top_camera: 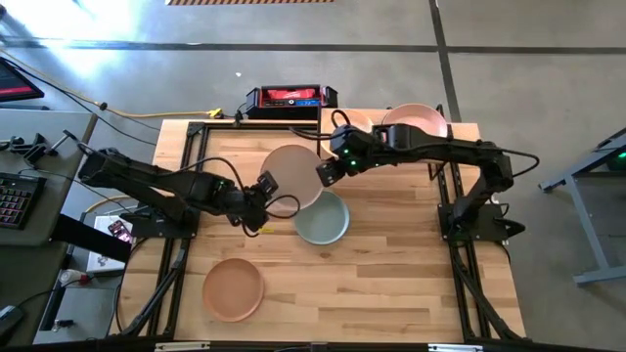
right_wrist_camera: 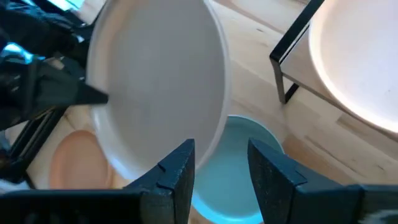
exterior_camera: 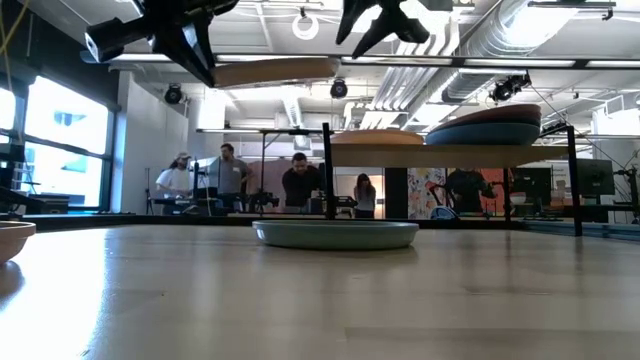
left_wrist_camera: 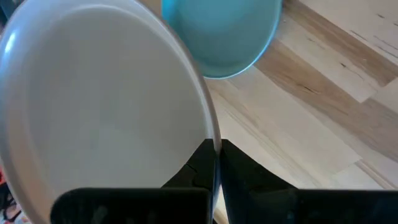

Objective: Place and stack plates onto a shelf
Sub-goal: Stack the gray plate on top of the white plate on the shelf

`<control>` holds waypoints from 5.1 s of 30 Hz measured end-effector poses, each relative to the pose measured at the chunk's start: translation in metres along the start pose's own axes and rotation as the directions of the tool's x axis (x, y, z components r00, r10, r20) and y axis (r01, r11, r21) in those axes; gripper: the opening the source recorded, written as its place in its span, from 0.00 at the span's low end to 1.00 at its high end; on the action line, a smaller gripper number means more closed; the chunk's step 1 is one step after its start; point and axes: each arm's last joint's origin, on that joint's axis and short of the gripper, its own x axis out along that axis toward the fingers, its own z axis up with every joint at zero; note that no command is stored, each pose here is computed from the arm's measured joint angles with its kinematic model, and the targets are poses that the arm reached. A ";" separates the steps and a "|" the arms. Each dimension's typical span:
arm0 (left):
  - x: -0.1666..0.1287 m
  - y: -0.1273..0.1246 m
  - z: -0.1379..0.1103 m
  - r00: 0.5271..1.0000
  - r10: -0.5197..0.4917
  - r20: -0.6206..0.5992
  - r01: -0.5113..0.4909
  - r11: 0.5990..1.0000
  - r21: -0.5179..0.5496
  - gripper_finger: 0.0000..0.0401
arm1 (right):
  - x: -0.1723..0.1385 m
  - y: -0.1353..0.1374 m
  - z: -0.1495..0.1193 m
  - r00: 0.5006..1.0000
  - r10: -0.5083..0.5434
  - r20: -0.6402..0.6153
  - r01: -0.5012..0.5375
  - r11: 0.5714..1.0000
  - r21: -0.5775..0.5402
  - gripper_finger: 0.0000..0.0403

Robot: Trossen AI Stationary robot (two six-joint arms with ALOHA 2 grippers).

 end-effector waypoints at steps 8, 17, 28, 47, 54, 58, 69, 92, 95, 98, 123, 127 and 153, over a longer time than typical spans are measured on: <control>0.006 -0.002 0.005 1.000 -0.008 -0.030 0.009 1.000 0.013 0.00 | 0.021 0.002 0.000 0.999 -0.040 -0.007 0.040 0.999 -0.002 0.32; 0.007 -0.001 0.005 0.998 0.024 -0.060 -0.025 1.000 -0.011 0.00 | 0.041 0.002 0.000 0.997 -0.075 -0.033 0.075 0.997 -0.004 0.32; 0.007 0.001 0.006 0.997 0.046 -0.056 -0.049 0.998 -0.037 0.01 | 0.042 0.004 0.004 0.998 -0.058 0.015 0.058 0.998 -0.023 0.02; 0.007 0.003 0.006 0.991 0.095 -0.098 -0.108 0.984 -0.142 0.05 | 0.041 0.004 0.005 0.998 -0.064 0.029 0.065 0.998 -0.020 0.00; 0.009 0.004 0.006 0.991 0.092 -0.097 -0.112 0.966 -0.232 0.17 | 0.041 0.001 0.008 0.998 -0.055 0.020 0.056 0.998 -0.010 0.00; 0.008 0.004 0.006 0.985 0.115 -0.126 -0.149 0.939 -0.309 0.24 | 0.042 -0.002 0.010 0.998 -0.061 0.013 0.061 0.998 -0.007 0.00; 0.008 0.006 0.004 0.966 0.166 -0.198 -0.233 0.890 -0.392 0.30 | 0.034 -0.015 0.020 0.997 -0.078 0.018 0.078 0.997 0.003 0.00; 0.010 0.011 -0.005 0.931 0.210 -0.298 -0.334 0.818 -0.468 0.30 | -0.033 -0.071 0.055 0.985 -0.115 0.128 0.109 0.993 0.052 0.00; 0.013 0.014 -0.010 0.926 0.203 -0.318 -0.348 0.786 -0.511 0.30 | -0.044 -0.086 0.059 0.982 -0.138 0.131 0.128 0.988 0.081 0.00; 0.016 0.017 -0.016 0.917 0.200 -0.346 -0.369 0.758 -0.538 0.30 | -0.055 -0.103 0.065 0.981 -0.149 0.125 0.137 0.986 0.096 0.00; 0.030 0.032 -0.049 0.867 0.157 -0.473 -0.443 0.680 -0.585 0.30 | -0.048 -0.206 0.089 0.995 -0.099 -0.027 0.102 0.972 0.210 0.00; 0.031 0.033 -0.052 0.863 0.151 -0.483 -0.451 0.663 -0.597 0.30 | -0.036 -0.210 0.087 0.996 -0.087 -0.028 0.091 0.973 0.213 0.00; 0.034 0.035 -0.058 0.858 0.138 -0.494 -0.454 0.653 -0.607 0.30 | -0.005 -0.222 0.077 0.994 -0.103 -0.036 0.109 0.960 0.257 0.00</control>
